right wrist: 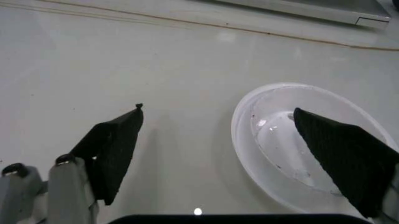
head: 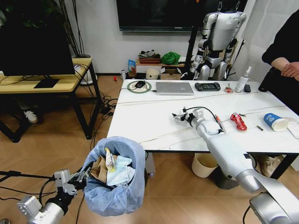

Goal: Pick up the trash bin and place the trash from the table into it.

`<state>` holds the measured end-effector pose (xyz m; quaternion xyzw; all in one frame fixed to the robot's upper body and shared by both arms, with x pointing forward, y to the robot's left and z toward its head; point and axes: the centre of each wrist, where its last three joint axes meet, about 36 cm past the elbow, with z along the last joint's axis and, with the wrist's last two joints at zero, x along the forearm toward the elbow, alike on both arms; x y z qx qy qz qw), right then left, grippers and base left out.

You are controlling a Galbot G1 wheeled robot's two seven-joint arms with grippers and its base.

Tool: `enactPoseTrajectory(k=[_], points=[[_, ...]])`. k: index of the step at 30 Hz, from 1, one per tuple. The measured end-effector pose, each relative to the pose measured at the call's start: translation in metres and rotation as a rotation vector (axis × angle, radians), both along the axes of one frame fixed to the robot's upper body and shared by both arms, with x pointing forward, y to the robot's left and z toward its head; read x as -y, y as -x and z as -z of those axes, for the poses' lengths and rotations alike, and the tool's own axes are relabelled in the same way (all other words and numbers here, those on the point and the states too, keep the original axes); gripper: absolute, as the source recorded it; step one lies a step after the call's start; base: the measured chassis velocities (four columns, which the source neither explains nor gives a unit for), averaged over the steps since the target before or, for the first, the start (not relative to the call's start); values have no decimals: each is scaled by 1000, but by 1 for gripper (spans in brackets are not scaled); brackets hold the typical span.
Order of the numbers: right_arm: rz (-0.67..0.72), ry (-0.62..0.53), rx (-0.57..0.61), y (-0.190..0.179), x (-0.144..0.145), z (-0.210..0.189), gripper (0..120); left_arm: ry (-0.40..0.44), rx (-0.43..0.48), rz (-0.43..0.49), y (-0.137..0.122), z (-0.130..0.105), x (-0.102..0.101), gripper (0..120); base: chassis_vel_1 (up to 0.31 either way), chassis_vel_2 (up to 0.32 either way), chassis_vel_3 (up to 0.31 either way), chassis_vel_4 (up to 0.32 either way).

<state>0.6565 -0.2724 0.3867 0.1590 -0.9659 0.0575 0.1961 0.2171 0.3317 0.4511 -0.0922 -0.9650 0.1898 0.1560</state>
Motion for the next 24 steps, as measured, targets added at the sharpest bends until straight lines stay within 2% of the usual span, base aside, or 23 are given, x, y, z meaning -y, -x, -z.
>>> enactPoseTrajectory(k=[2, 7, 10, 14, 16, 21, 24], points=[[5, 1, -3, -1, 1, 0, 86, 0, 0, 0, 0, 0, 0, 0, 0, 0, 0, 0], [20, 18, -8, -1, 9, 1, 62, 1, -1, -1, 0, 1, -1, 0, 0, 0, 0, 0], [24, 25, -8, 0, 12, 2, 56, 1, -1, -1, 0, 1, -1, 0, 0, 0, 0, 0], [27, 45, -8, 2, 18, 3, 35, 2, -1, 0, -1, 1, 0, 0, 0, 0, 0, 0], [27, 51, -7, 2, 19, 3, 34, 2, -1, 0, -1, 1, 0, 0, 0, 0, 0, 0], [27, 75, -4, 5, 27, 3, 12, 1, -1, 2, -1, 1, -1, 0, 0, 0, 0, 0], [27, 77, -3, 6, 28, 3, 8, 1, 0, 2, -1, 0, -1, 0, 0, 0, 0, 0]])
